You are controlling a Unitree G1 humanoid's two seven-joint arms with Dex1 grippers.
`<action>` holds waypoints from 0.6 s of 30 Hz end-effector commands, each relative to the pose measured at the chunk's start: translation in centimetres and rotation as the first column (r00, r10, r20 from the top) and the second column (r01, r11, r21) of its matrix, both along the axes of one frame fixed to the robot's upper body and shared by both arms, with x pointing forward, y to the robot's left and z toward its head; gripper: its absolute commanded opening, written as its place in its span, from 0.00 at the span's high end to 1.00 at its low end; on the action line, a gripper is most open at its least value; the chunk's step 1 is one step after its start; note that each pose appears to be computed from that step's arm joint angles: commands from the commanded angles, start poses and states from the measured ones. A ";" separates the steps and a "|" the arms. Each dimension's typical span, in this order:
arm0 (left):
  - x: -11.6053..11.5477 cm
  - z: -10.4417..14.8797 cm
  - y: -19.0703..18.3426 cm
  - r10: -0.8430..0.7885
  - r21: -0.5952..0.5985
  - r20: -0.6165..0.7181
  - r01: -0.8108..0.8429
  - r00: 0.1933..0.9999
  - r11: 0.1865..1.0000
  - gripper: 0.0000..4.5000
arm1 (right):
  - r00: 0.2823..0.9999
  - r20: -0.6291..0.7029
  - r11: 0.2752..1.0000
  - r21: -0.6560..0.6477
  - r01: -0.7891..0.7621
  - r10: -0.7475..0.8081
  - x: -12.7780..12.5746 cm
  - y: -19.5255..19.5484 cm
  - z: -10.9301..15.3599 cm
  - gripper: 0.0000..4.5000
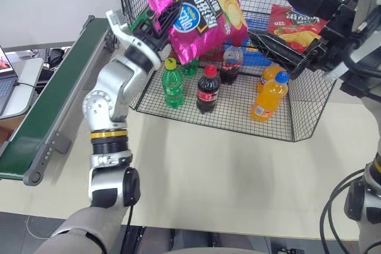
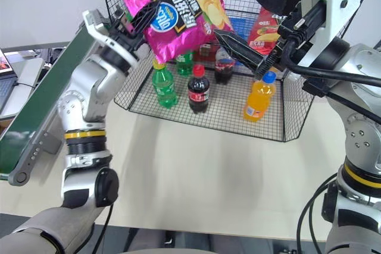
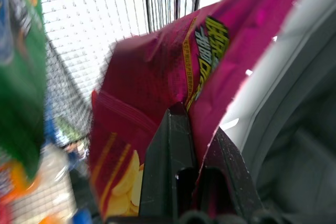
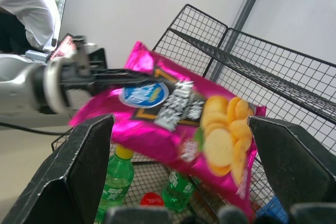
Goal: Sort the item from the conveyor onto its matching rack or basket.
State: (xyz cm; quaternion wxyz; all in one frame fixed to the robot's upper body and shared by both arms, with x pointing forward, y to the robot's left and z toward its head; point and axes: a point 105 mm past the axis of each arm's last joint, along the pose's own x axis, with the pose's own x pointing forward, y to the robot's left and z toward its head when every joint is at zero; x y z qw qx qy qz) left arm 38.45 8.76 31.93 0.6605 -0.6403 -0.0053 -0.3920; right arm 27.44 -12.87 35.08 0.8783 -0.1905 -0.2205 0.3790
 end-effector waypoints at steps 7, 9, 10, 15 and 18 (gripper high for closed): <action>2.4 -0.1 -1.5 0.054 -0.136 -0.158 -0.076 0.986 0.988 1.00 | 0.996 0.078 0.999 0.008 0.032 -0.032 -1.4 -0.5 1.9 0.00; 3.0 -0.8 -1.9 0.063 -0.126 -0.213 -0.091 0.975 0.988 1.00 | 0.996 0.077 0.999 0.014 0.034 -0.035 -1.4 -0.6 1.9 0.00; 3.2 -1.7 -2.7 0.065 -0.069 -0.249 -0.084 0.966 0.994 1.00 | 0.996 0.075 0.999 0.017 0.036 -0.038 -1.4 -0.7 1.9 0.00; 4.2 -3.7 -3.6 0.133 0.025 -0.379 -0.133 0.916 0.991 1.00 | 0.997 0.070 0.999 0.028 0.042 -0.043 -1.3 -0.9 2.1 0.00; 4.2 -3.2 -4.1 0.133 0.028 -0.370 -0.132 0.919 0.991 1.00 | 0.996 0.070 0.998 0.034 0.045 -0.047 -1.3 -1.0 2.1 0.00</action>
